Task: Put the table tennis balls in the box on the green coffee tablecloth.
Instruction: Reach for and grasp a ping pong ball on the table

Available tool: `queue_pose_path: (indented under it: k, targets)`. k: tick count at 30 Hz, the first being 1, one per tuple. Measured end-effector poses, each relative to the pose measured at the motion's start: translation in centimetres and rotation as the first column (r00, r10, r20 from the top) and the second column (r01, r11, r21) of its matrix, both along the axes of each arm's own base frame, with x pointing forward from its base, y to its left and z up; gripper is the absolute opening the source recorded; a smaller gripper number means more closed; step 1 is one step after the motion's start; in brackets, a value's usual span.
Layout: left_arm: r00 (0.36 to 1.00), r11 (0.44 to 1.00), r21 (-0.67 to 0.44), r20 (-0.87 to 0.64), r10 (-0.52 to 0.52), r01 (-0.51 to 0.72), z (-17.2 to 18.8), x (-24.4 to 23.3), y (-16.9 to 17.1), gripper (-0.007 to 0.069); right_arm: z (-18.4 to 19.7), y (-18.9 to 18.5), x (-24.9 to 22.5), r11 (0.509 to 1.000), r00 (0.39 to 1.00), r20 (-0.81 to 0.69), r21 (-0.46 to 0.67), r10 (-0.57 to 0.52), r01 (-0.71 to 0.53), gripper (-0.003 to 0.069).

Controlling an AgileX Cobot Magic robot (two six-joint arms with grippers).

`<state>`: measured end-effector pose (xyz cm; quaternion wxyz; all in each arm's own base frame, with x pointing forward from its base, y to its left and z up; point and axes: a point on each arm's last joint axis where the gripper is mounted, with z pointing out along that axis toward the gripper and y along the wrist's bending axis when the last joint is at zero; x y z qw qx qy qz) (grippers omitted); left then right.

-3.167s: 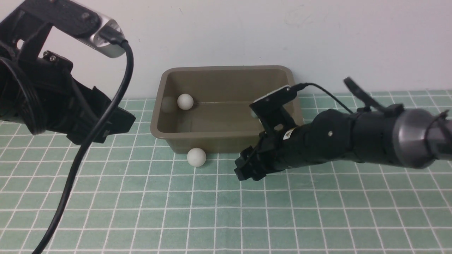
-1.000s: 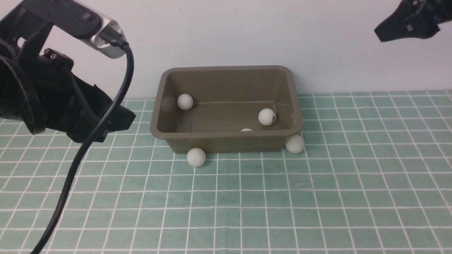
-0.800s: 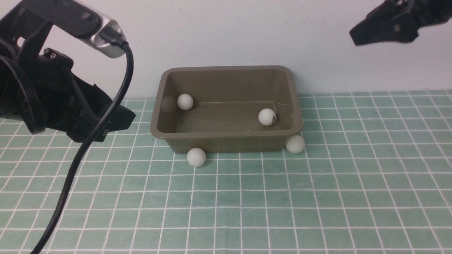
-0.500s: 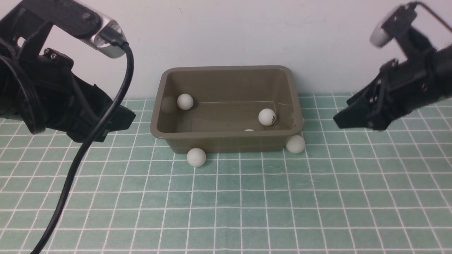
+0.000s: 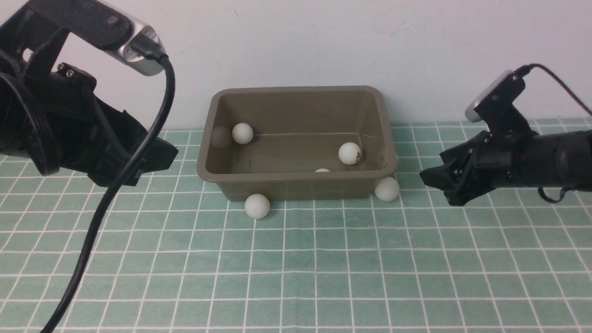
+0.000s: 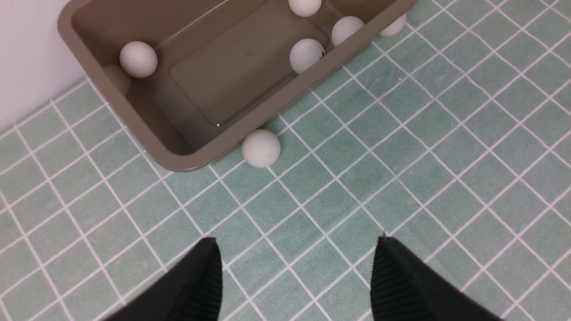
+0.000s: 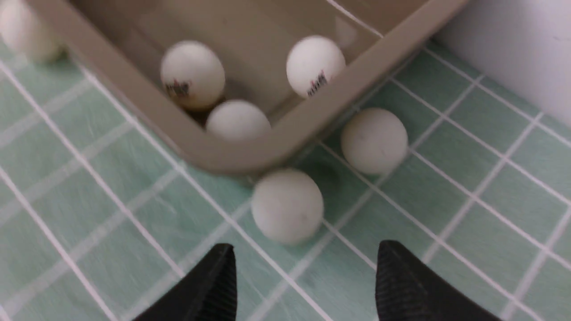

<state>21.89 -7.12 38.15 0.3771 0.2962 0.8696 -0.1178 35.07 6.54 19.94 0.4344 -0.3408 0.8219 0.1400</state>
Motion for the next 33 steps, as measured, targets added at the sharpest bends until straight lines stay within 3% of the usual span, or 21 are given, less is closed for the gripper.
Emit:
queue_pose_path:
  k: [4, 7, 15, 20, 33]
  targets:
    - [1.000, 1.000, 0.001, -0.002, -0.001, 0.001, 0.0, 0.0, 0.0, 0.0405, -0.3, 0.4, 0.4, 0.989, 0.998, -0.036, 0.135, -0.049, 0.054, 0.0390]
    - [1.000, 1.000, 0.006, -0.005, -0.009, 0.009, -0.1, -0.1, 0.0, 0.0405, -1.0, 0.4, 0.7, 0.985, 0.996, -0.052, 0.156, -0.066, 0.073, 0.0390]
    - [1.000, 0.999, 0.023, 0.003, -0.028, 0.028, -0.1, -0.1, 0.0, 0.0405, -5.2, 0.6, 1.1, 0.998, 0.996, -0.067, 0.028, 0.060, -0.058, 0.0390]
    - [1.000, 0.999, 0.023, 0.003, -0.029, 0.029, -0.1, -0.1, 0.0, 0.0405, -5.5, 1.1, 1.1, 0.990, 0.990, -0.017, -0.029, 0.139, -0.140, 0.0407]
    - [0.999, 0.999, 0.025, 0.002, -0.032, 0.032, -0.1, -0.1, 0.0, 0.0405, -5.7, 1.6, 2.1, 0.990, 0.992, 0.015, -0.059, 0.126, -0.125, 0.0459]
